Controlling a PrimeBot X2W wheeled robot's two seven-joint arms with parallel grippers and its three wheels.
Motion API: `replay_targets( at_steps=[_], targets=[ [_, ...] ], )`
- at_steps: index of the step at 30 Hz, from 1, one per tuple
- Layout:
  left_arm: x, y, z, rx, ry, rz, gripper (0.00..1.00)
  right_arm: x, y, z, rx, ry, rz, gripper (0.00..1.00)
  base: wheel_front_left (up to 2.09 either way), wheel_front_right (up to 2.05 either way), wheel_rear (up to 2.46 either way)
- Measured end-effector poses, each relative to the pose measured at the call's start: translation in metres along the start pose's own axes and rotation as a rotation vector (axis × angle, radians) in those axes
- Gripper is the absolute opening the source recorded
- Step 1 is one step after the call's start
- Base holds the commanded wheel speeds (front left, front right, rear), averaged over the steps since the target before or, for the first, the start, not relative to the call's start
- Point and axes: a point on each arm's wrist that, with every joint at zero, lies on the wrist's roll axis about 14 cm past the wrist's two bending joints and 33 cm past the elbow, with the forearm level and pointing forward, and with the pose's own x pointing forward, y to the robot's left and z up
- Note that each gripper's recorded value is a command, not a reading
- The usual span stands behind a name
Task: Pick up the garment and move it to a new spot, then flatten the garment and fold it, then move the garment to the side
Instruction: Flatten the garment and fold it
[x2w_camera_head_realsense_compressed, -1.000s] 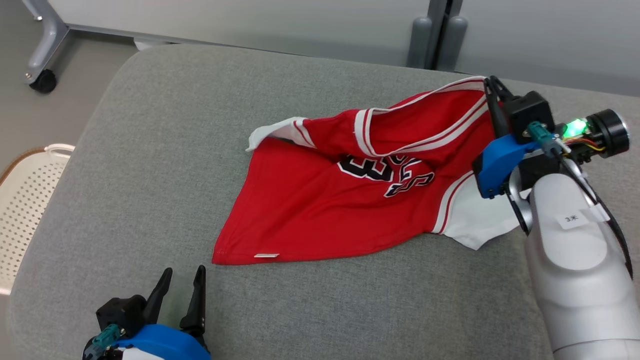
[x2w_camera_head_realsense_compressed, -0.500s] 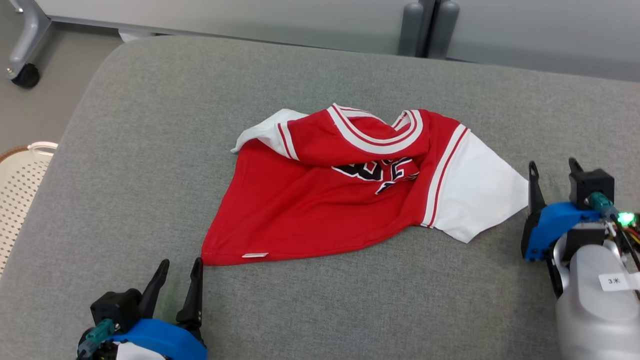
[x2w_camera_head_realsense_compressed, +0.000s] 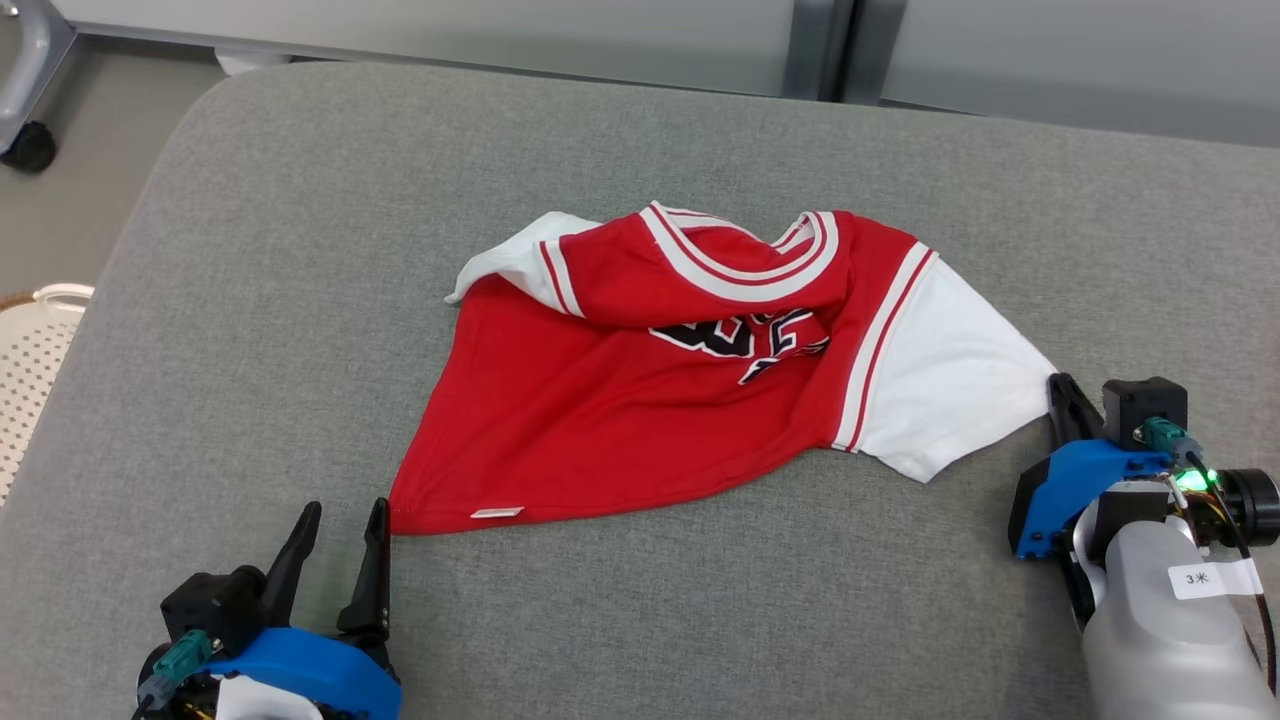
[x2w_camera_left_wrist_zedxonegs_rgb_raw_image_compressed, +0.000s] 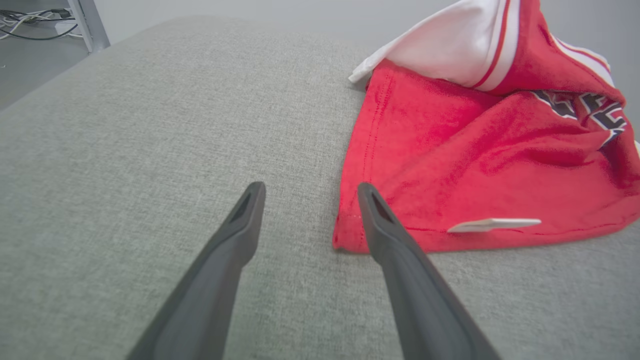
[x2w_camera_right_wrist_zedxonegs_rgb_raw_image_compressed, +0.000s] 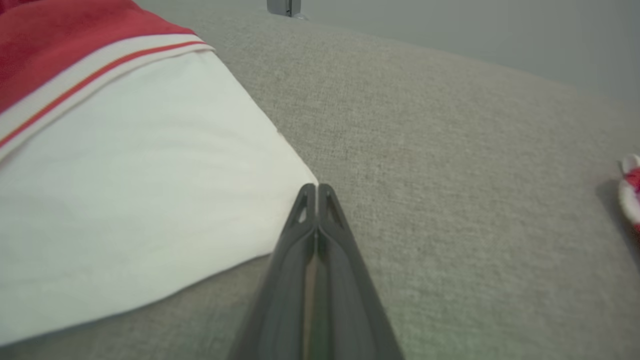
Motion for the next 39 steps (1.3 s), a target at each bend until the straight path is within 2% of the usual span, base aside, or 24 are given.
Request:
replay_targets(
  at_steps=[8,21,22,23,24,30,33,39],
  targets=[
    [0.003,-0.021,0.002,0.005,-0.018,-0.054,1.00,-0.028,-0.014,0.010,0.085,-0.070,-0.037,0.00,0.00,0.00,0.00],
    [0.004,-0.049,-0.001,0.021,-0.033,-0.105,1.00,-0.122,-0.035,-0.019,0.244,-0.135,-0.117,0.01,0.00,0.00,0.00],
    [0.004,-0.052,0.001,0.025,-0.037,-0.112,1.00,-0.129,-0.038,-0.017,0.250,-0.149,-0.127,0.41,0.00,0.00,0.00],
    [0.004,-0.055,0.001,0.029,-0.040,-0.118,1.00,-0.134,-0.042,-0.013,0.251,-0.171,-0.137,0.91,0.00,0.00,0.00],
    [0.005,-0.057,0.002,0.032,-0.044,-0.122,1.00,-0.139,-0.046,-0.007,0.253,-0.199,-0.147,1.00,0.00,0.00,0.00],
    [0.006,-0.062,0.015,0.078,-0.086,-0.129,1.00,-0.165,-0.047,0.052,0.171,-0.401,-0.138,1.00,0.00,0.00,0.00],
    [0.005,-0.061,0.019,0.093,-0.100,-0.121,1.00,-0.170,-0.040,0.069,0.126,-0.453,-0.116,1.00,0.00,0.00,0.00],
    [-0.005,-0.052,0.019,0.129,-0.114,-0.092,1.00,-0.171,-0.018,0.062,0.098,-0.429,-0.058,1.00,0.00,0.00,0.00]
  ],
)
